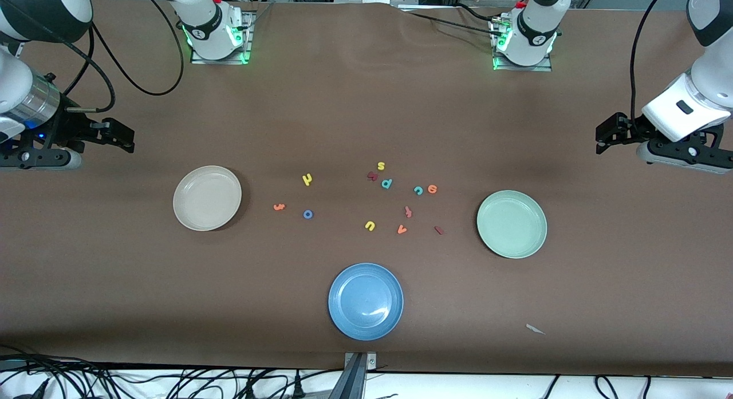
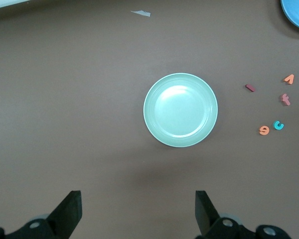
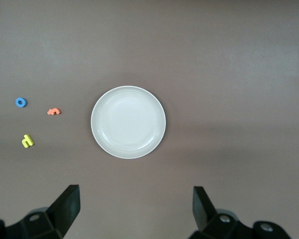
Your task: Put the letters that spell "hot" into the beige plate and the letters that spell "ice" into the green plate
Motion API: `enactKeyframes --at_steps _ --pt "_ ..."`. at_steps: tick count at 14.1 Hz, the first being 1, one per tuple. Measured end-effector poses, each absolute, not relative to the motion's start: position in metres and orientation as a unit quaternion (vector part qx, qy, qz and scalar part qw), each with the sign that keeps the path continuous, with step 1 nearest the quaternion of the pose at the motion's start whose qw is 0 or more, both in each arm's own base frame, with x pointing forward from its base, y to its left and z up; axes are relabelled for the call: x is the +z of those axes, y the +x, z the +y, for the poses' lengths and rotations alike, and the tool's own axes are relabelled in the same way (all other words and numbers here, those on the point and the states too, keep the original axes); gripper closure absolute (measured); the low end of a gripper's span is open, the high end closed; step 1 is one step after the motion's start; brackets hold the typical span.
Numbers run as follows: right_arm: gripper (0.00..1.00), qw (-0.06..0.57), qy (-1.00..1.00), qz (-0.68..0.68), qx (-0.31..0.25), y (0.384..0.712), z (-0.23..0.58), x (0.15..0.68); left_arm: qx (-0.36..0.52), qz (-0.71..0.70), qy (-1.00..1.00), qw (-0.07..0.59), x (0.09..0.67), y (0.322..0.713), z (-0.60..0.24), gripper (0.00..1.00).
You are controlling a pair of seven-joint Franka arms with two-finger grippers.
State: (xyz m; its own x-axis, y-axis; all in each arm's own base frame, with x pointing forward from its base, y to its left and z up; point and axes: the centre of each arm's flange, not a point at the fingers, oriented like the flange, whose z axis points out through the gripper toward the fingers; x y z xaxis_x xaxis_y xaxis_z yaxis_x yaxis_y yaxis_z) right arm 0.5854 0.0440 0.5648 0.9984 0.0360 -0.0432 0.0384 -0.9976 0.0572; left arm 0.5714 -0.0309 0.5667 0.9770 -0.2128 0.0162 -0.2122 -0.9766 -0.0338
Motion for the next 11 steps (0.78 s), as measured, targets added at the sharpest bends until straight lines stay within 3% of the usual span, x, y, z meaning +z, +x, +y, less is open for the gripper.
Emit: enactKeyframes --at_steps 11 --pt "0.00 0.029 0.999 0.019 -0.021 0.5854 0.0440 0.5648 -0.010 0.109 -0.994 0.016 0.5664 0.5715 -0.0337 0.00"
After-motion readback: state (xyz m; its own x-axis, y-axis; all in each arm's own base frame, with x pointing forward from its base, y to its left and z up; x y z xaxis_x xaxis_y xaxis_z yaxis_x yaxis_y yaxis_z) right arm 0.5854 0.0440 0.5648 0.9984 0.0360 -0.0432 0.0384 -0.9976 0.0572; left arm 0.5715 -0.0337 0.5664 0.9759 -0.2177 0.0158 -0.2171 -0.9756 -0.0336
